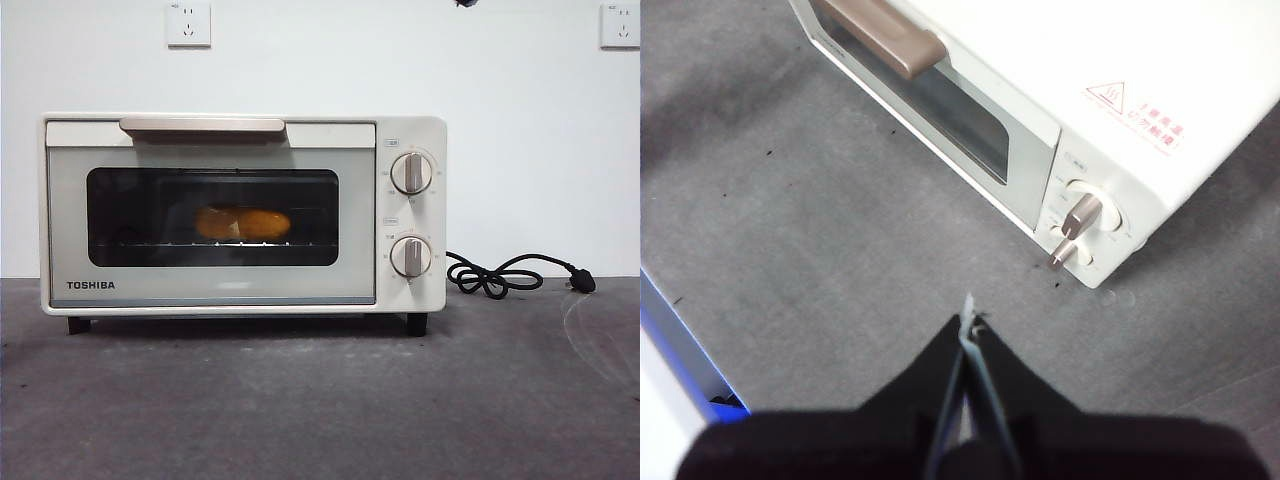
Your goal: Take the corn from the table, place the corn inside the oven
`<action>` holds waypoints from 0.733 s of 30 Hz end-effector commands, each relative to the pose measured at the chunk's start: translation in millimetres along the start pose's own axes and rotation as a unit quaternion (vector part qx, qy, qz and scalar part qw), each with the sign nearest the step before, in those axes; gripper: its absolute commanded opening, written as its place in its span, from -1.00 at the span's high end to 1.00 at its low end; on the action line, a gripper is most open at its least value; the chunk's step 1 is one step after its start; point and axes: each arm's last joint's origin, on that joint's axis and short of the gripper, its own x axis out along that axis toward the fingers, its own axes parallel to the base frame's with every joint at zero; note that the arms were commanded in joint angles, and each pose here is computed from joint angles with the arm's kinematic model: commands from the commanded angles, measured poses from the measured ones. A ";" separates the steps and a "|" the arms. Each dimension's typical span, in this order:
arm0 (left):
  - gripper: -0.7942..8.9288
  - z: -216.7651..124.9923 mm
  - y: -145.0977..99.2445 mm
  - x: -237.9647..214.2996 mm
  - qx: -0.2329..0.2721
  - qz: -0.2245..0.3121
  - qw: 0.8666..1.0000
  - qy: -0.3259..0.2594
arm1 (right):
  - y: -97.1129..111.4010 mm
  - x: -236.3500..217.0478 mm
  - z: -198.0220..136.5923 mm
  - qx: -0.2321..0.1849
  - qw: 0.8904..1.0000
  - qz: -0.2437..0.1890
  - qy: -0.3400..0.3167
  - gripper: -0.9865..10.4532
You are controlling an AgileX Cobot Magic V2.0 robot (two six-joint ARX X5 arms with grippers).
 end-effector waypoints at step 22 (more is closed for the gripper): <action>0.84 -48.0 -4.7 -2.4 0.000 0.043 0.996 0.083 | -0.5 1.2 -0.3 -0.003 1.000 -0.006 0.001 0.85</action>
